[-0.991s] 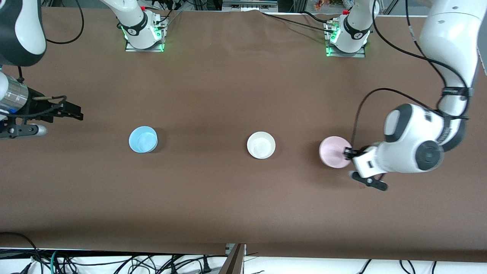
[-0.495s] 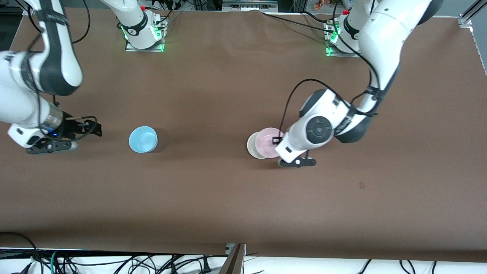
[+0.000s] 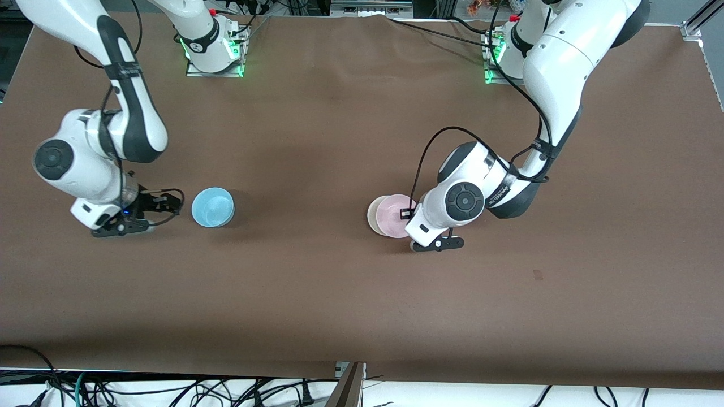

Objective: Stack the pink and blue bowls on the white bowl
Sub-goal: 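Carry the pink bowl onto the white bowl while the right gripper reaches, then open the left gripper while the right gripper grasps the blue bowl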

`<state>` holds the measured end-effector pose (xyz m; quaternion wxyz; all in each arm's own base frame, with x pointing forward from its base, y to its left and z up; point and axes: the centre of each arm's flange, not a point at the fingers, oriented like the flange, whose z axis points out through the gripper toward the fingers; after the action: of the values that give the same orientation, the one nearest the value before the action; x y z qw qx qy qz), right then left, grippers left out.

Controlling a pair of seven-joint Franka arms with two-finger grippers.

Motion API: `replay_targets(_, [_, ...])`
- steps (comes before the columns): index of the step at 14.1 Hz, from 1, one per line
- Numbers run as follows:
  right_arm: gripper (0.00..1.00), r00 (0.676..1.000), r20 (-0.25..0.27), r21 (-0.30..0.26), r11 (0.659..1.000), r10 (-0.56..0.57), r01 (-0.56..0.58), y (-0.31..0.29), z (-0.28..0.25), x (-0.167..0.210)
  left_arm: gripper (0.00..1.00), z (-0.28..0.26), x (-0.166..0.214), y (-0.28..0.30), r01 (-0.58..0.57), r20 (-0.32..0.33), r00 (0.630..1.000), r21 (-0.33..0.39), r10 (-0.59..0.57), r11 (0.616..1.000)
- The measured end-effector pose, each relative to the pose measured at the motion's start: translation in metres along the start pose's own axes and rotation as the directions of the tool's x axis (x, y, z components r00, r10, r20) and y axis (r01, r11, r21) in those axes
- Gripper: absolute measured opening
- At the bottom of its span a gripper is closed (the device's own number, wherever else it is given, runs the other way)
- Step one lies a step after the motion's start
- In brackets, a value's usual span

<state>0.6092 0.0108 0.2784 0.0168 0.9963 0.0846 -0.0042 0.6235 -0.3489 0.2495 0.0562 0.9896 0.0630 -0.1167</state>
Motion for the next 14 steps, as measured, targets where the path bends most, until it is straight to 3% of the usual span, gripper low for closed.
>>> replay_targets(8, [0.97,0.996,0.089,-0.010,1.000,-0.003,0.004,-0.026,0.060,-0.003,0.03,0.006,-0.012,0.020,0.002,-0.006,1.000,-0.005,-0.002,1.000])
replay_targets(9, [0.89,0.995,0.095,-0.011,1.000,-0.002,0.003,-0.026,0.065,-0.004,0.03,0.008,-0.012,0.020,0.005,-0.007,1.000,-0.006,-0.005,1.000])
replay_targets(10, [0.89,0.995,0.097,-0.011,1.000,0.000,0.001,-0.026,0.068,-0.004,0.03,0.009,-0.011,0.020,0.007,-0.007,1.000,-0.007,-0.007,1.000])
replay_targets(12, [0.70,0.995,0.097,-0.014,1.000,0.022,-0.020,-0.026,0.069,-0.004,0.03,0.010,-0.011,0.020,0.010,-0.007,1.000,-0.009,-0.010,1.000])
replay_targets(14, [0.67,0.995,0.095,-0.016,0.999,0.036,-0.034,-0.030,0.072,-0.004,0.03,0.011,-0.010,0.020,0.012,-0.006,1.000,-0.009,-0.012,1.000])
